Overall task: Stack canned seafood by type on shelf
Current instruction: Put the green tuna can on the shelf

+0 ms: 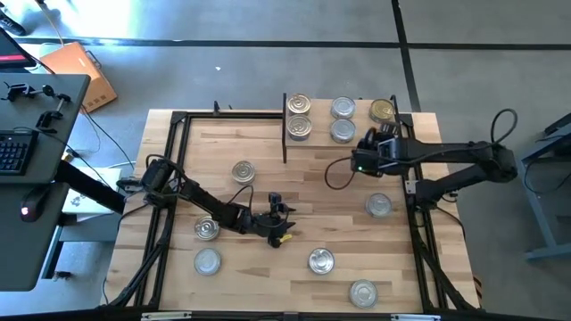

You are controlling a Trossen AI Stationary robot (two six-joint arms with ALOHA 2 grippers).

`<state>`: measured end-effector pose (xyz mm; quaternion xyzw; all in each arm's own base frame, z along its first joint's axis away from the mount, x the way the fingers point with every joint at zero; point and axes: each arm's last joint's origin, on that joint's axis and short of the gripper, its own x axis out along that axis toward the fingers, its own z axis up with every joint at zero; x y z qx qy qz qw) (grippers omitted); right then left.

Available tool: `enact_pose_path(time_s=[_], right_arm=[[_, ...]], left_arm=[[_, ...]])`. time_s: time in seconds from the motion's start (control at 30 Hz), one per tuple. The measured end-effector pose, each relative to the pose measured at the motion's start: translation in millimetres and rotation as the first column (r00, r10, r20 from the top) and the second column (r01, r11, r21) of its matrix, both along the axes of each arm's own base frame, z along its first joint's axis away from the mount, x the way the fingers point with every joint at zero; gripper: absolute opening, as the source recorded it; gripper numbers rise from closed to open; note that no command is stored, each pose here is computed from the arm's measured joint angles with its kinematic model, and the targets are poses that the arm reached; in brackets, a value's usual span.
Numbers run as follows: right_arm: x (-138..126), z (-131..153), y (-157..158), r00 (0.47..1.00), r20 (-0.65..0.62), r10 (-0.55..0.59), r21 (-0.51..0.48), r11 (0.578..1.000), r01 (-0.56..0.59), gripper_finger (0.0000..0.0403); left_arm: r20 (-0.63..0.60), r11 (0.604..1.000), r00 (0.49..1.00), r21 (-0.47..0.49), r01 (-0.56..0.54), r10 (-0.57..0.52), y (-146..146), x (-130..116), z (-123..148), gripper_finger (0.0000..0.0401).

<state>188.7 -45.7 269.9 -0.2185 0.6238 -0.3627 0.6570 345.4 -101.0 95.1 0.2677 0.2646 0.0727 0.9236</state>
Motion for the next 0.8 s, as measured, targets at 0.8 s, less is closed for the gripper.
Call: enact_pose_path(time_s=[0.8], right_arm=[[-3, -2, -26, 0.999, -0.019, -0.038, 0.110, 0.993, 0.040, 0.0221]], left_arm=[[0.002, 1.000, 1.000, -0.001, 0.000, 0.000, 0, 0, 1, 0.0213]])
